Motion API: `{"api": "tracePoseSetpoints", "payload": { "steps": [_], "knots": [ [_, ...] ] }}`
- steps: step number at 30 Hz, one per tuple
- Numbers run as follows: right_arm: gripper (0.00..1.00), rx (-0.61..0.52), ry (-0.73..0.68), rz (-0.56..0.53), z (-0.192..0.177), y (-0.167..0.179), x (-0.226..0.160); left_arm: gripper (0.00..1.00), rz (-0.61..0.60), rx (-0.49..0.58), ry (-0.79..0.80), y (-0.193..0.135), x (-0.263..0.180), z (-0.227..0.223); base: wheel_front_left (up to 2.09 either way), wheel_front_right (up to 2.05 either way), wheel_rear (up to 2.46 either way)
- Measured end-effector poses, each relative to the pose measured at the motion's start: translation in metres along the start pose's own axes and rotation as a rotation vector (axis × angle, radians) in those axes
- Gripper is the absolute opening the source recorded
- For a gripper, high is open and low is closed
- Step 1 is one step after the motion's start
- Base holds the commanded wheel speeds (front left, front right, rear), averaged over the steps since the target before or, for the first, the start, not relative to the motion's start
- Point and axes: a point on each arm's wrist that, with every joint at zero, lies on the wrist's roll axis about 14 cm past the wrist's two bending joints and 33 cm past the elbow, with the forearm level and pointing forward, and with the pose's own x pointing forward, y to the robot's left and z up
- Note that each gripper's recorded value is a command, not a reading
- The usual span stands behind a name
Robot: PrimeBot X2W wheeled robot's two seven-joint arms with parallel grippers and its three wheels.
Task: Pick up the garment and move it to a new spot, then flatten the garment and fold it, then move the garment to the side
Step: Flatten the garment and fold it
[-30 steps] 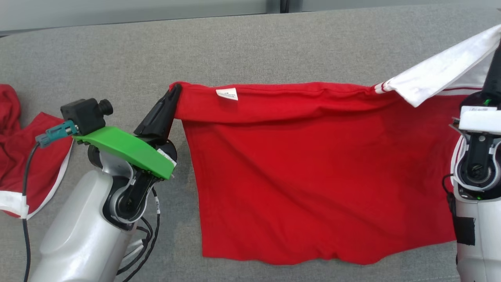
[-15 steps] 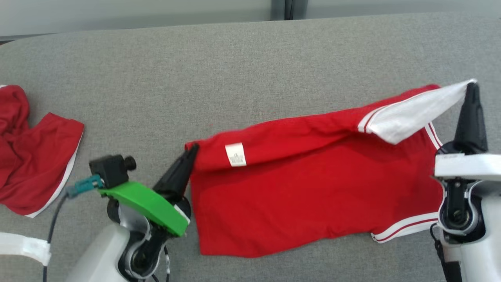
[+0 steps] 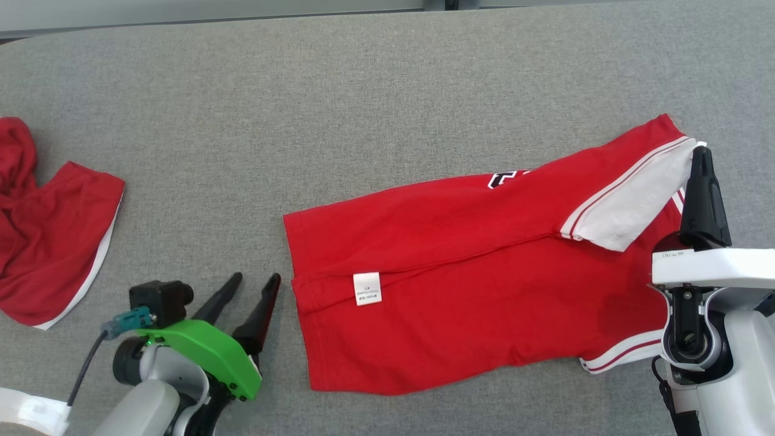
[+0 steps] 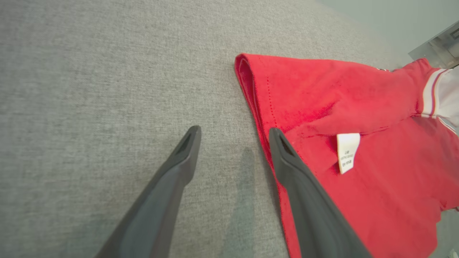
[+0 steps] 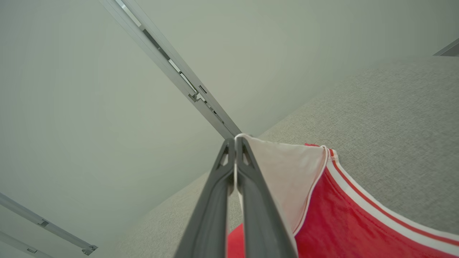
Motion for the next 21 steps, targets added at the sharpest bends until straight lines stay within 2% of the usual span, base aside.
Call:
{"api": "tracePoseSetpoints", "payload": {
  "steps": [4, 9, 11, 16, 21],
  "knots": [
    [0.0, 0.002, -0.009, 0.005, 0.002, 0.002, 0.001, 1.0, -0.028, 0.035, -0.075, -0.008, 0.002, 0.023, 0.0, 0.0, 0.0],
    [0.0, 0.002, -0.012, 0.006, 0.003, 0.002, 0.001, 1.0, -0.235, 0.001, -0.037, -0.077, 0.004, 0.01, 0.0, 0.0, 0.0],
    [0.0, 0.002, -0.009, 0.007, 0.003, 0.003, 0.0, 1.0, -0.27, 0.015, 0.011, -0.09, 0.002, -0.004, 0.0, 0.0, 0.0],
    [0.0, 0.004, -0.006, 0.013, 0.002, 0.005, -0.001, 1.0, -0.272, 0.029, 0.06, -0.092, 0.003, -0.017, 0.0, 0.0, 0.0],
    [0.0, 0.005, -0.007, 0.017, 0.002, 0.006, -0.001, 1.0, -0.217, 0.029, 0.101, -0.082, 0.008, -0.027, 0.0, 0.0, 0.0]
  ]
}}
